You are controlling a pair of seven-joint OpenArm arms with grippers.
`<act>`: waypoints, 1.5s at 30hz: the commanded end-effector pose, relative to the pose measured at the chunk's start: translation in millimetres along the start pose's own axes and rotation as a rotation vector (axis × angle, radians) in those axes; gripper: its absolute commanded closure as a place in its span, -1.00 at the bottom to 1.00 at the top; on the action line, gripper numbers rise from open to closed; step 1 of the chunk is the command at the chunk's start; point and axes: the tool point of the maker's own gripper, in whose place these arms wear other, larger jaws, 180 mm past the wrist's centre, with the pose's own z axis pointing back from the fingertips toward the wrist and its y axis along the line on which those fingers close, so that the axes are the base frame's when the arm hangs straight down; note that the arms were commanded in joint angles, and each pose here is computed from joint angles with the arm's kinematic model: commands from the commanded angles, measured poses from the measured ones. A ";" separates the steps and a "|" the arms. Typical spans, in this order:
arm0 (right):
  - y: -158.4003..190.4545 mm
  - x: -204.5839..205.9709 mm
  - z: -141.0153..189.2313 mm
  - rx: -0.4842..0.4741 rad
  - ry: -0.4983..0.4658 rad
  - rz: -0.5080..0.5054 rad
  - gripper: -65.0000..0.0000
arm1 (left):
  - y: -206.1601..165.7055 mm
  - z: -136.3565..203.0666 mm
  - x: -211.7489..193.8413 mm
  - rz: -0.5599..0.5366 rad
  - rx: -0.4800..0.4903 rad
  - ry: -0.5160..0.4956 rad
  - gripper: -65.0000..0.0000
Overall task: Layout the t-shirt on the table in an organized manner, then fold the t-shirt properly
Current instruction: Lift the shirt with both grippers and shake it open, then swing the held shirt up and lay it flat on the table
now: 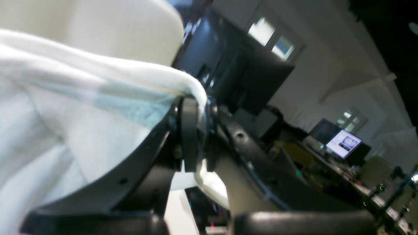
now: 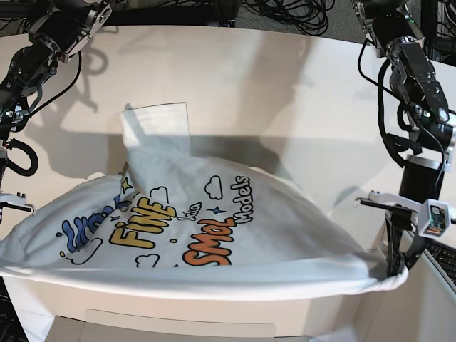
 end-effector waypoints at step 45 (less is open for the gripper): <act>4.4 44.4 24.7 0.054 -0.300 0.051 1.00 | 139.9 69.3 60.0 0.051 0.329 -0.181 1.00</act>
